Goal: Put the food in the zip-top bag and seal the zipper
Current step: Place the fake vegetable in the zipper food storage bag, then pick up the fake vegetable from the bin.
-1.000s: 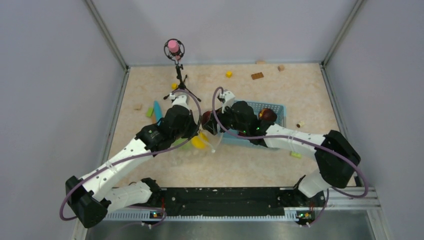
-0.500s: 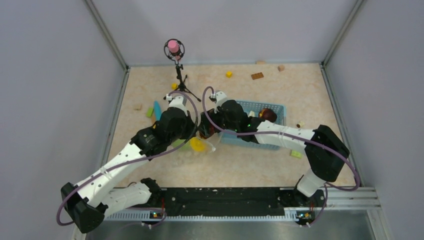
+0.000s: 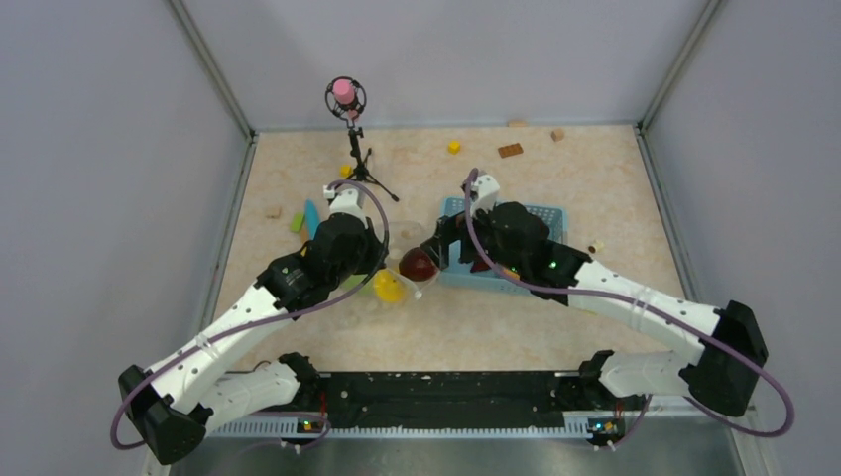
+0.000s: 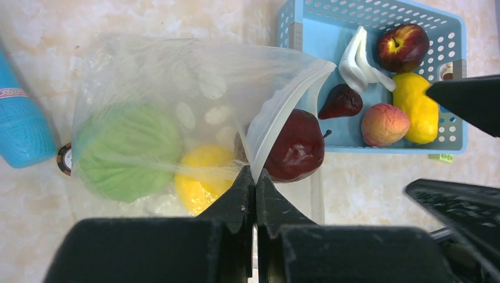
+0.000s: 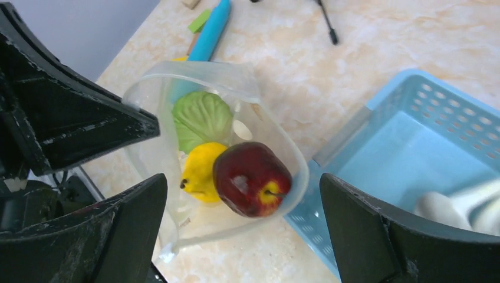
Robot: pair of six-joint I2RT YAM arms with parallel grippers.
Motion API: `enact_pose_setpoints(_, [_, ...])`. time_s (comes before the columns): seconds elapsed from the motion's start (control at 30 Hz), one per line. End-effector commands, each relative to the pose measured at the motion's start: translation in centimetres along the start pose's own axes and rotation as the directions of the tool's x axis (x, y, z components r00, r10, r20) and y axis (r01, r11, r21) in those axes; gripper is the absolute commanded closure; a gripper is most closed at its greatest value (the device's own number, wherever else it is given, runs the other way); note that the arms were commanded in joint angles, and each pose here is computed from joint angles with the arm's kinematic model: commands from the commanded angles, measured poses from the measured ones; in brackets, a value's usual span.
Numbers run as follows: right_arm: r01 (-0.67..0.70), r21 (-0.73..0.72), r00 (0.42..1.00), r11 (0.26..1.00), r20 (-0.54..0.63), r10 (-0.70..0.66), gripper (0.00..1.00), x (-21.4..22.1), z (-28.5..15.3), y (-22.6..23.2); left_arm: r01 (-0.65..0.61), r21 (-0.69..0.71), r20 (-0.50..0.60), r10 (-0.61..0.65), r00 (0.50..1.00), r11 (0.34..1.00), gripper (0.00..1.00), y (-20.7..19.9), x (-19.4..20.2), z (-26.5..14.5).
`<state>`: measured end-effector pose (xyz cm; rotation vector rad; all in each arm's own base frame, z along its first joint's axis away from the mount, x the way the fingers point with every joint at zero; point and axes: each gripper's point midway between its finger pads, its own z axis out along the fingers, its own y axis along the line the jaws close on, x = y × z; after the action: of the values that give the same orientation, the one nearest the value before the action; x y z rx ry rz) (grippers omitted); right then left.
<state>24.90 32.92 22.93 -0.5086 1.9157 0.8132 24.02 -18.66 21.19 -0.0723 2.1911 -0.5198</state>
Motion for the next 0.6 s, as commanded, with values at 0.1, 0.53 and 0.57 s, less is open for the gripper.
enact_pose_setpoints(0.1, [-0.164, 0.300, 0.986, 0.940, 0.019, 0.166, 0.01, 1.7, -4.0, -7.7, 0.024, -0.004, 0.060, -0.024, 0.998, 1.000, 1.00, 0.2, -1.2, -0.5])
enact_pose_setpoints(0.53, [-0.187, 0.562, 0.961, 0.806, -0.065, 0.268, 0.01, 6.3, -2.5, -13.1, 0.025, -0.012, 0.063, -0.024, 0.998, 1.000, 1.00, 0.3, -1.3, -0.5])
enact_pose_setpoints(0.57, [-0.181, 0.584, 0.959, 0.791, -0.074, 0.275, 0.01, 6.6, -2.2, -13.5, 0.025, -0.015, 0.063, -0.024, 0.998, 1.000, 1.00, 0.4, -1.2, -0.5])
